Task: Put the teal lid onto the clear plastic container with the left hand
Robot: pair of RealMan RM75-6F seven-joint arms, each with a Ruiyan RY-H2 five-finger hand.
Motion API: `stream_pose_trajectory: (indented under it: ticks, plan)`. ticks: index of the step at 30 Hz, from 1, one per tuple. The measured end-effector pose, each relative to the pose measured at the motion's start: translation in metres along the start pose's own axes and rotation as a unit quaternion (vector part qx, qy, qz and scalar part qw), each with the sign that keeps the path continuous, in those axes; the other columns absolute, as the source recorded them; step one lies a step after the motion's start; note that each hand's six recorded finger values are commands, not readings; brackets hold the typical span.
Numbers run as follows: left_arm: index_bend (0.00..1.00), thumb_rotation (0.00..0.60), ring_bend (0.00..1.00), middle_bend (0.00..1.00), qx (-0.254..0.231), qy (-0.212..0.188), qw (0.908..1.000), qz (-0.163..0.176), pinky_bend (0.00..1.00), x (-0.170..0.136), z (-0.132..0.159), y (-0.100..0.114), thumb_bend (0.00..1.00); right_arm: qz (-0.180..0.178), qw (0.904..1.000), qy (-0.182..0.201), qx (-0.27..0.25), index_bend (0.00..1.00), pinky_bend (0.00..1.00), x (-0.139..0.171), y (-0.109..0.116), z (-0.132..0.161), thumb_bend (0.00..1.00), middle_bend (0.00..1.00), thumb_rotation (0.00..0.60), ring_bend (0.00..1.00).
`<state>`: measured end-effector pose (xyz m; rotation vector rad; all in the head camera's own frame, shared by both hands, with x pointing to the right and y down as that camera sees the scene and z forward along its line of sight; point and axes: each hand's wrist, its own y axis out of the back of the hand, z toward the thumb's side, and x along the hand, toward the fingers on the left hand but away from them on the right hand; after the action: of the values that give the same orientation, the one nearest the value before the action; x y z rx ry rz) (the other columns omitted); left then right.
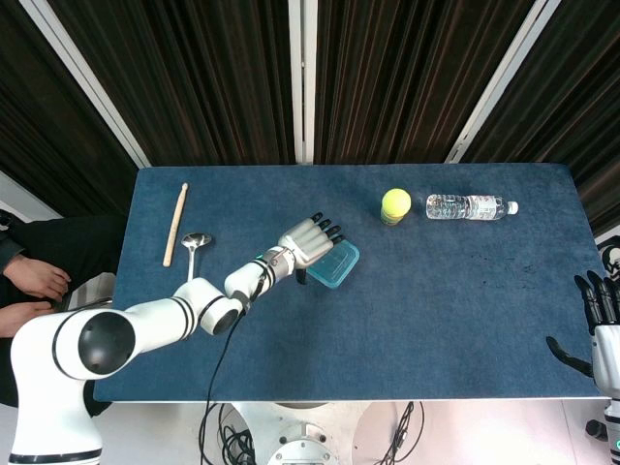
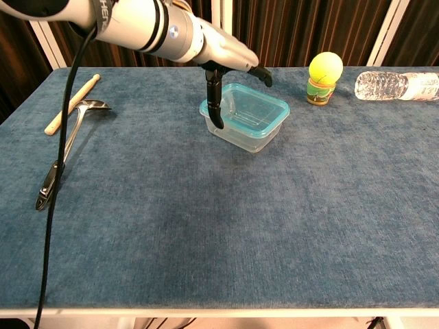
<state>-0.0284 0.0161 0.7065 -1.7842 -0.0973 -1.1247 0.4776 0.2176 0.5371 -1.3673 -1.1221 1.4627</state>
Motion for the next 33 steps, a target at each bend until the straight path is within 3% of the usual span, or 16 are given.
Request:
stream_pose_trajectory:
  ticks: [28,33]
  plan:
    - [0.03,0.485,0.0,0.0,0.005,-0.007,0.9998,-0.019,0.0,0.006,0.015,-0.02,0.0,-0.001,1.0,-0.003,0.001,0.0,0.01,0.004,0.0,-0.001,0.11,0.05,0.6,0.0]
    - [0.03,0.485,0.0,0.0,-0.006,-0.003,0.9999,-0.009,0.0,0.002,0.012,-0.016,0.0,-0.004,1.0,-0.004,0.002,0.0,0.01,0.006,0.002,-0.001,0.11,0.05,0.6,0.0]
